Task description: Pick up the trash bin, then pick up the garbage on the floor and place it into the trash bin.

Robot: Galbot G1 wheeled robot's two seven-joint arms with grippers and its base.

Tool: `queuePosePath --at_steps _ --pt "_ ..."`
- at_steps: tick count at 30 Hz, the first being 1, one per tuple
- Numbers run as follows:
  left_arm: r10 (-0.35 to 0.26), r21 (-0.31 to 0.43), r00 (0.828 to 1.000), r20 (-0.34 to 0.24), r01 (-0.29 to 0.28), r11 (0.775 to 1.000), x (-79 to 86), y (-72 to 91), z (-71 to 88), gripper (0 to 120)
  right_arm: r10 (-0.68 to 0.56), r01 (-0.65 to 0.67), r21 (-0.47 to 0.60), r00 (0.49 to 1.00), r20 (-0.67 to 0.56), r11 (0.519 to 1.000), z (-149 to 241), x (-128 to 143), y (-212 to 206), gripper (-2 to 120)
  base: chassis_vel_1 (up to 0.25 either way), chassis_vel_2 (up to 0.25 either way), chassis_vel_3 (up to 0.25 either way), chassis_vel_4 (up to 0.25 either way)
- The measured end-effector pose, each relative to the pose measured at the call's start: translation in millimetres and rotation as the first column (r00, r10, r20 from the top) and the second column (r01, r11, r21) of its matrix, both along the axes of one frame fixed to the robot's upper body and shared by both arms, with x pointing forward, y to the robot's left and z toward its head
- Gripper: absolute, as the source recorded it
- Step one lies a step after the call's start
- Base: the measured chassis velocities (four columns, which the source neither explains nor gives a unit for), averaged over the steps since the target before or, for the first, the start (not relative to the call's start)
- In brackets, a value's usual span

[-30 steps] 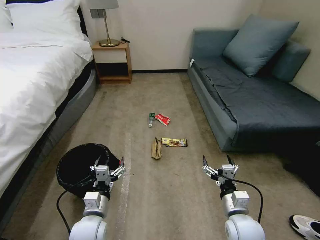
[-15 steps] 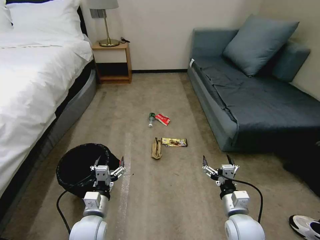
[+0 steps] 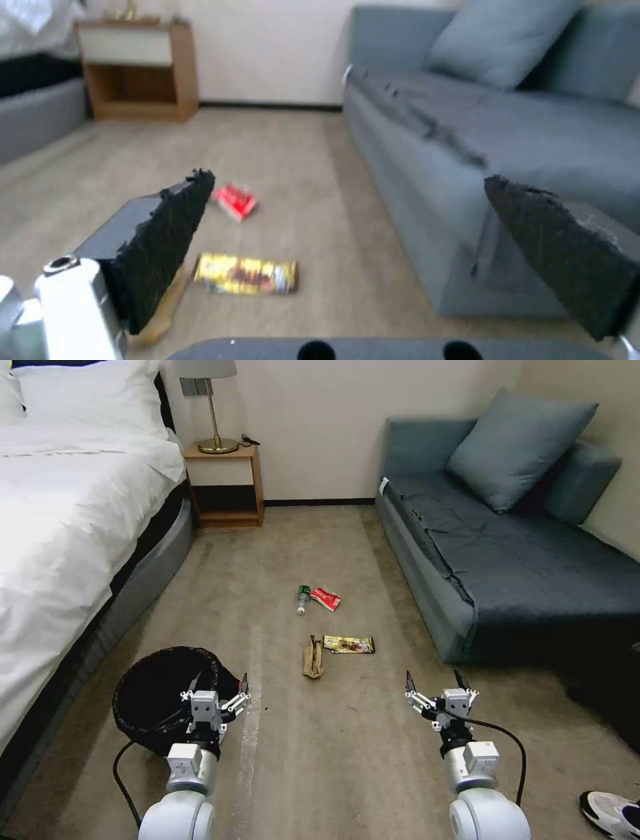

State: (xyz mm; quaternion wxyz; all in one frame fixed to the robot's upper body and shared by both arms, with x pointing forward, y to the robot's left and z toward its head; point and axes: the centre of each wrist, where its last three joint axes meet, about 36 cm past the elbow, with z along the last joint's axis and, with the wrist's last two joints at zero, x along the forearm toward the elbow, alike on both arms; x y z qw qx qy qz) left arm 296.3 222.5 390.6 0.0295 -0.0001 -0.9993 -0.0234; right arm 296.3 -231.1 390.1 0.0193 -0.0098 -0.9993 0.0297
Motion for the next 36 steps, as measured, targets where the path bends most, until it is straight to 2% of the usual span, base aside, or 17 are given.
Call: queuePosePath --at_steps 2,3,6,8,9,17,19,21,22,23,24,28,31,32,33,34,36 --pt "0.017 -0.043 1.0 0.013 -0.016 0.999 -5.0 -10.9 36.2 100 -0.04 0.039 0.023 0.998 0.04 0.999 33 -5 0 100 0.0 0.0 0.0 0.0" --pt "0.017 -0.043 1.0 0.013 -0.016 0.999 -5.0 -10.9 36.2 100 -0.04 0.039 0.023 0.998 0.04 0.999 33 -5 0 100 0.0 0.0 0.0 0.0" --pt "0.035 -0.086 0.999 0.026 -0.032 0.996 -13.4 -19.1 73.7 100 -0.081 0.077 0.049 0.993 0.082 0.996 69 -14 -1 100 0.0 0.0 0.0 0.0" --pt "0.036 -0.092 0.999 0.029 -0.033 0.995 -14.6 -20.0 78.3 100 -0.087 0.083 0.054 0.992 0.089 0.995 75 -15 -1 100 0.0 0.0 0.0 0.0" --pt "0.041 -0.104 0.999 0.033 -0.038 0.994 -17.9 -21.8 89.5 100 -0.112 0.104 0.075 0.987 0.114 0.992 93 -21 -2 100 0.0 0.0 0.0 0.0" --pt "0.046 -0.106 0.998 0.029 -0.043 0.993 -19.4 -20.3 93.2 100 -0.143 0.133 0.094 0.982 0.12 0.987 98 -18 -10 100 0.0 0.0 0.0 0.0" --pt "0.06 -0.096 0.998 0.022 -0.058 0.994 -20.4 -12.7 94.6 100 -0.144 0.134 0.095 0.983 0.114 0.986 97 -18 -9 100 0.0 0.0 0.0 0.0" --pt "0.109 -0.055 0.994 -0.002 -0.109 0.993 -22.6 10.8 94.7 100 -0.144 0.134 0.094 0.984 0.109 0.987 95 -20 -9 100 0.0 0.0 0.0 0.0" --pt "0.109 -0.055 0.994 -0.002 -0.109 0.993 -22.6 10.8 94.7 100 -0.144 0.134 0.094 0.984 0.109 0.987 95 -20 -9 100 0.0 0.0 0.0 0.0" --pt "0.134 -0.03 0.991 -0.009 -0.134 0.991 -23.5 21.0 93.8 100 -0.143 0.133 0.093 0.983 0.111 0.987 94 -20 -9 100 0.0 0.0 0.0 0.0" --pt "0.139 -0.021 0.99 -0.014 -0.14 0.99 -23.6 24.7 91.9 100 -0.139 0.129 0.093 0.984 0.113 0.987 93 -21 -9 100 0.0 0.0 0.0 0.0" --pt "0.144 -0.017 0.989 -0.038 -0.145 0.989 -22.7 35.0 87.0 100 -0.122 0.109 0.107 0.986 0.118 0.988 93 -22 -9 100 0.0 0.0 0.0 0.0" --pt "0.199 -0.018 0.978 -0.067 -0.201 0.979 -19.3 57.3 88.9 100 -0.117 0.104 0.111 0.986 0.119 0.988 95 -22 -10 100 0.0 0.0 0.0 0.0" --pt "0.199 -0.018 0.978 -0.067 -0.201 0.979 -19.3 57.3 88.9 100 -0.117 0.104 0.111 0.986 0.119 0.988 95 -22 -10 100 0.0 0.0 0.0 0.0" --pt "0.232 -0.022 0.969 -0.083 -0.234 0.972 -17.5 68.2 92.7 100 -0.117 0.104 0.111 0.986 0.119 0.988 95 -22 -10 100 0.0 0.0 0.0 0.0" --pt "0.28 -0.021 0.953 -0.113 -0.284 0.959 -15.7 80.7 97.1 100 -0.116 0.103 0.11 0.986 0.119 0.989 95 -22 -10 100 0.0 0.0 0.0 0.0" --pt "0.296 -0.022 0.947 -0.126 -0.301 0.953 -15.0 85.6 99.0 100 -0.116 0.103 0.109 0.986 0.119 0.989 95 -22 -10 100 0.0 0.0 0.0 0.0"
